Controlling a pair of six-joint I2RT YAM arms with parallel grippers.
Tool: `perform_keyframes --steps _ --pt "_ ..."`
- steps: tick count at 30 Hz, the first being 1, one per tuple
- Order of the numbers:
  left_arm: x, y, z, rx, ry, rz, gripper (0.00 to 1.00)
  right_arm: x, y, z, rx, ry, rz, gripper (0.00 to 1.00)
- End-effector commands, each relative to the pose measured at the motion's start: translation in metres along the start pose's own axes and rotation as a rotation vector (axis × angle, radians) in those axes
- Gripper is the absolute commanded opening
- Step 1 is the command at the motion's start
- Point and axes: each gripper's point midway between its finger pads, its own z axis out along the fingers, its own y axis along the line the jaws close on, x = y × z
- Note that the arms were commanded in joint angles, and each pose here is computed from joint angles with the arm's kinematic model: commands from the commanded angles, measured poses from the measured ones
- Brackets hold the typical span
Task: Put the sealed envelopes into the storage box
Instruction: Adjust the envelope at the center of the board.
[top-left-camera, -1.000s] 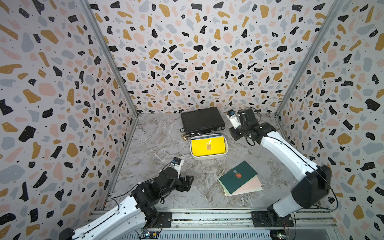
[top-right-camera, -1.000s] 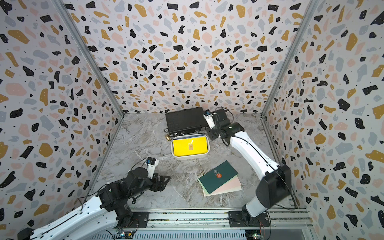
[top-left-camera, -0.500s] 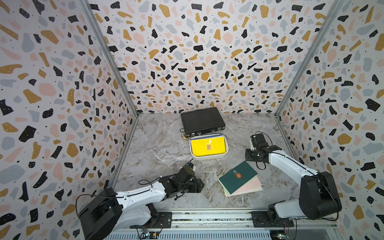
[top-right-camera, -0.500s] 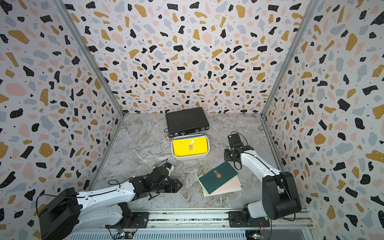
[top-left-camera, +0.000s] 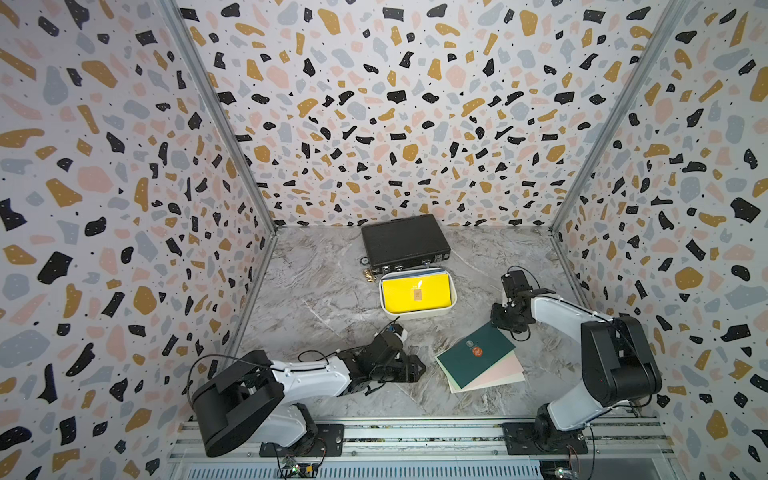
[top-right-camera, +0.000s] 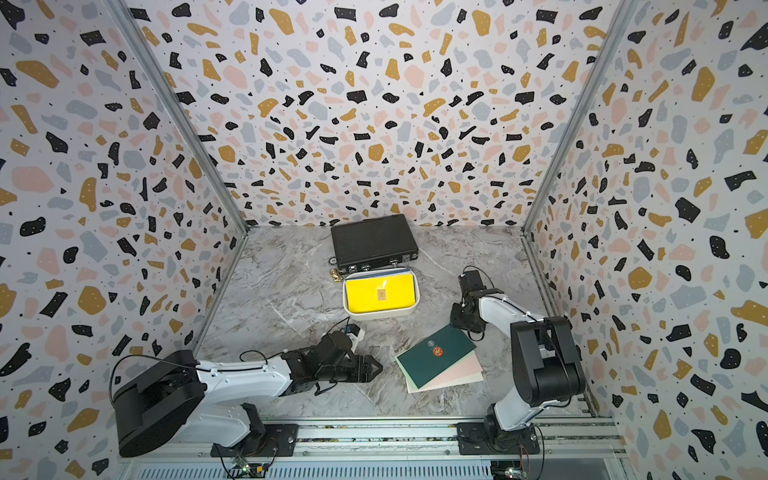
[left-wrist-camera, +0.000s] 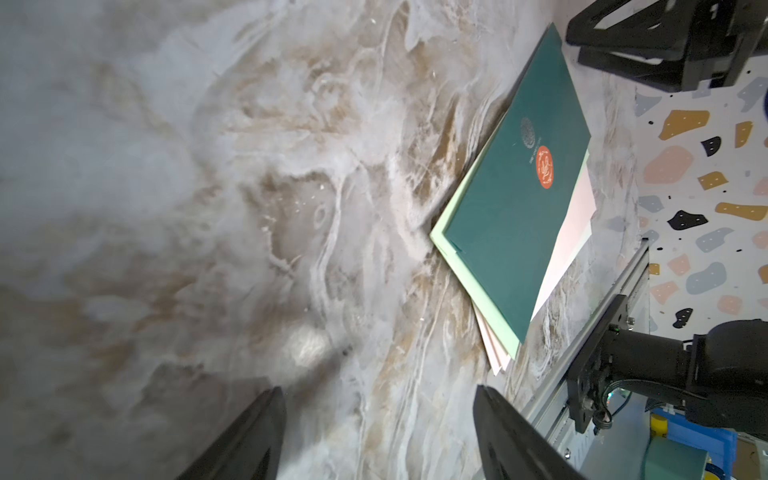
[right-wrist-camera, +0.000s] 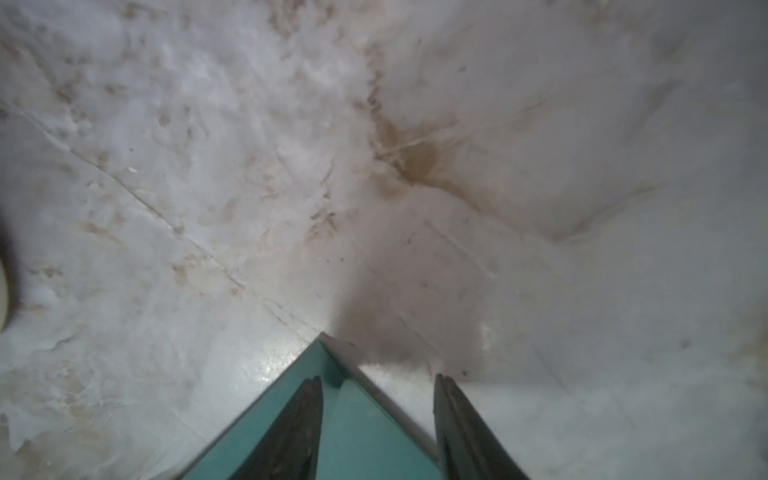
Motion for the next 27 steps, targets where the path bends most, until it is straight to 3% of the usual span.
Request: perform_keyframes --steps 1,11,20,27 --pt "0.016 0.010 0.010 -0.025 0.061 -0.035 0.76 0.014 0.008 0.004 -0.060 0.055 0.042 0.48" --pt "0.025 0.009 0.022 -0.012 0.101 -0.060 0.74 0.039 0.027 -0.006 -0.185 0.106 0.067 0.46" --pt "0.030 0.006 0.022 0.014 0.108 -0.081 0.73 0.071 0.040 -0.028 -0.251 0.138 0.015 0.44" --pt "0.035 0.020 0.015 -0.035 0.103 -0.082 0.73 0.090 0.047 -0.038 -0.271 0.141 -0.043 0.42"
